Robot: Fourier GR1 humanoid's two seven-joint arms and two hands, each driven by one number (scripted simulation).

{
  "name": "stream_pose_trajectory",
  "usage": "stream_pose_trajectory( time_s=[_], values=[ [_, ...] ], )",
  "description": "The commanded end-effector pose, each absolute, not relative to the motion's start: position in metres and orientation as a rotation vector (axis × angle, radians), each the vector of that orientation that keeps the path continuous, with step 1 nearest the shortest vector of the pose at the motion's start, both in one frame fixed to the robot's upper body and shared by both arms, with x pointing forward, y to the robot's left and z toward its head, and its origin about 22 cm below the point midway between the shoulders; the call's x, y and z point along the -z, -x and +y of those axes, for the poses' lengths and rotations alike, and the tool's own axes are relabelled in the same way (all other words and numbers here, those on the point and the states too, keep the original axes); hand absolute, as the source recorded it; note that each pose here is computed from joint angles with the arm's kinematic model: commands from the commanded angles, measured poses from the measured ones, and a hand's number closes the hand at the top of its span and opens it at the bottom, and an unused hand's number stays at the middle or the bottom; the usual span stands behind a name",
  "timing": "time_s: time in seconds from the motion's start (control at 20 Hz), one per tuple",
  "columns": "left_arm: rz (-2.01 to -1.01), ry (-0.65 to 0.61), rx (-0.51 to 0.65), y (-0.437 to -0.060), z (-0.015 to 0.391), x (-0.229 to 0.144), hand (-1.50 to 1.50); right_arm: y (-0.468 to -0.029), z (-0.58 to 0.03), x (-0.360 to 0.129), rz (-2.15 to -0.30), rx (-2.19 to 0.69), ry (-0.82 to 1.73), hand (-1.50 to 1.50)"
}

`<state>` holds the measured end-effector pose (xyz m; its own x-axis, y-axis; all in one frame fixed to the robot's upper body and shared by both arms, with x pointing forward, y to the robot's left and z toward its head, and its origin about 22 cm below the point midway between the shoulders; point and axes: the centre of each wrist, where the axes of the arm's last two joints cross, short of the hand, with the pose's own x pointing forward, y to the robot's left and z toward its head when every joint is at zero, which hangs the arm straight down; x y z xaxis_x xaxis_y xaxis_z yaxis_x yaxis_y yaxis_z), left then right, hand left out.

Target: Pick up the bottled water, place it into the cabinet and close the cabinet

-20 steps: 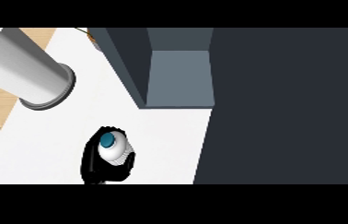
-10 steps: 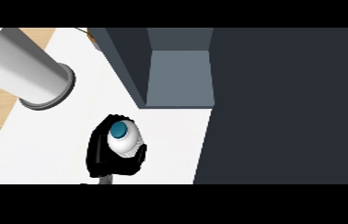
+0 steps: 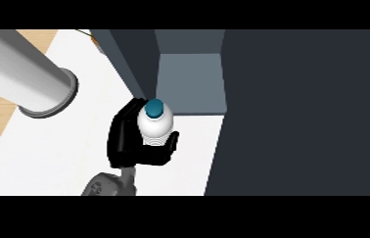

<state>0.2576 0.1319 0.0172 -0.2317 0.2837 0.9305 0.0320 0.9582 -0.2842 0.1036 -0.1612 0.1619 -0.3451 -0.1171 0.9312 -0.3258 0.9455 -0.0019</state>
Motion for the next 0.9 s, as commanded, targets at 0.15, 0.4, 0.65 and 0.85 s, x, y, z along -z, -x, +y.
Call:
stream_pose_trajectory(
  time_s=[0.15,0.4,0.65,0.85],
  values=[
    [-1.837,0.195,-0.207,-0.285,0.103,-0.047,1.50,-0.086,-0.168,-0.181,-1.995,-0.225,-0.290,-1.50],
    [-1.862,0.108,-0.219,-0.305,0.087,-0.051,1.50,-0.083,-0.172,-0.169,-1.961,-0.245,-0.308,-1.50],
    [-1.818,0.068,-0.170,-0.349,0.090,-0.069,1.50,-0.088,-0.173,-0.183,-1.985,-0.223,-0.318,-1.50],
    [-1.840,0.009,-0.155,-0.367,0.089,-0.072,1.50,-0.089,-0.180,-0.190,-1.968,-0.218,-0.316,-1.50]
  ],
)
